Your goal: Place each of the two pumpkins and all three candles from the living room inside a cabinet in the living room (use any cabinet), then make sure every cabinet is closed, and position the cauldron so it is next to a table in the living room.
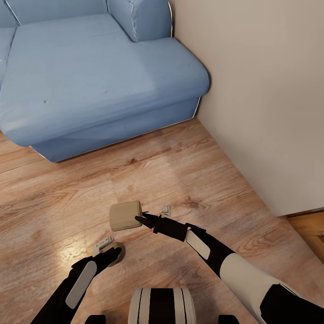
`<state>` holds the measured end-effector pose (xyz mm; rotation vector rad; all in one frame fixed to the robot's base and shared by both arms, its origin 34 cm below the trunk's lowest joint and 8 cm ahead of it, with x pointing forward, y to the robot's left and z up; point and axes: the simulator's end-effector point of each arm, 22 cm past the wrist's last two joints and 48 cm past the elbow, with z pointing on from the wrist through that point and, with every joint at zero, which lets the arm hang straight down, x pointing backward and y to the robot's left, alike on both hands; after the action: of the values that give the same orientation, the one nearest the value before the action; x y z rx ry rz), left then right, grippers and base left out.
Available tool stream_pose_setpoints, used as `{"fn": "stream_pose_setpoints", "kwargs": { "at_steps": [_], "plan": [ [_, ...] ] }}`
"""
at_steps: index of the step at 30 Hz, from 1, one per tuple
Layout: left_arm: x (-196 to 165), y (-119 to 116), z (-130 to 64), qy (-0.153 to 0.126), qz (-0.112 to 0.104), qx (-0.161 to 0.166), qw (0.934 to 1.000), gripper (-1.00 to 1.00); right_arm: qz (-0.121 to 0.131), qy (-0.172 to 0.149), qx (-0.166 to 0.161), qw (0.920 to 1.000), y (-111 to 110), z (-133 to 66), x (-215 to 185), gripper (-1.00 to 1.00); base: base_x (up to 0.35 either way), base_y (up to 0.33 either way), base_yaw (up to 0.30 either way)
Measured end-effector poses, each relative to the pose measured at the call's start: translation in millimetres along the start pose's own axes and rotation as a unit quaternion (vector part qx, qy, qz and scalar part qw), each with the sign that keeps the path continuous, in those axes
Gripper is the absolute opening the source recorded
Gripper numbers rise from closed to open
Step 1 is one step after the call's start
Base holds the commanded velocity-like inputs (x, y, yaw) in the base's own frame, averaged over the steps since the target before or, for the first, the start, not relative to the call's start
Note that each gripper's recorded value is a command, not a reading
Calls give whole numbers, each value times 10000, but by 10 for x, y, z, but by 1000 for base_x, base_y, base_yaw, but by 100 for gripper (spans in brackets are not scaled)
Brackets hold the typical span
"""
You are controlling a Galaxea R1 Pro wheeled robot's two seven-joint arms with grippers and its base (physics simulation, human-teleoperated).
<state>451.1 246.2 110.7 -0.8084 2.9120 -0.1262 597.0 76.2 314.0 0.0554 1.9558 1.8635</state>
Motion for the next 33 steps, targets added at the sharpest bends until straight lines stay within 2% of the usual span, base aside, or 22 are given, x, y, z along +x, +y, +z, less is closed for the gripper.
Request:
{"fn": "stream_pose_setpoints", "kwargs": {
  "at_steps": [11, 12, 17, 28, 33],
  "plan": [
    [-15, 24, -2, 2, -45, -5, 10000, -100, -3, -8, 14, 10000, -10, -11, -6, -100, 0, 0, 0],
    [-33, 47, -14, -16, 11, -43, 10000, -100, -21, -14, 5, 10000, 9, -7, -21, -100, 0, 0, 0],
    [-110, 6, -84, -99, 4, 10, 10000, -100, -114, -29, -27, 9999, 105, 4, -88, -100, 0, 0, 0],
    [-106, 10, -82, -97, -9, 5, 10000, -100, -113, -25, -14, 9999, 95, -4, -86, -100, 0, 0, 0],
    [-196, 46, -147, -177, -16, -4, 9998, -100, -204, -71, -43, 9998, 189, -1, -173, -100, 0, 0, 0]
  ]
}}
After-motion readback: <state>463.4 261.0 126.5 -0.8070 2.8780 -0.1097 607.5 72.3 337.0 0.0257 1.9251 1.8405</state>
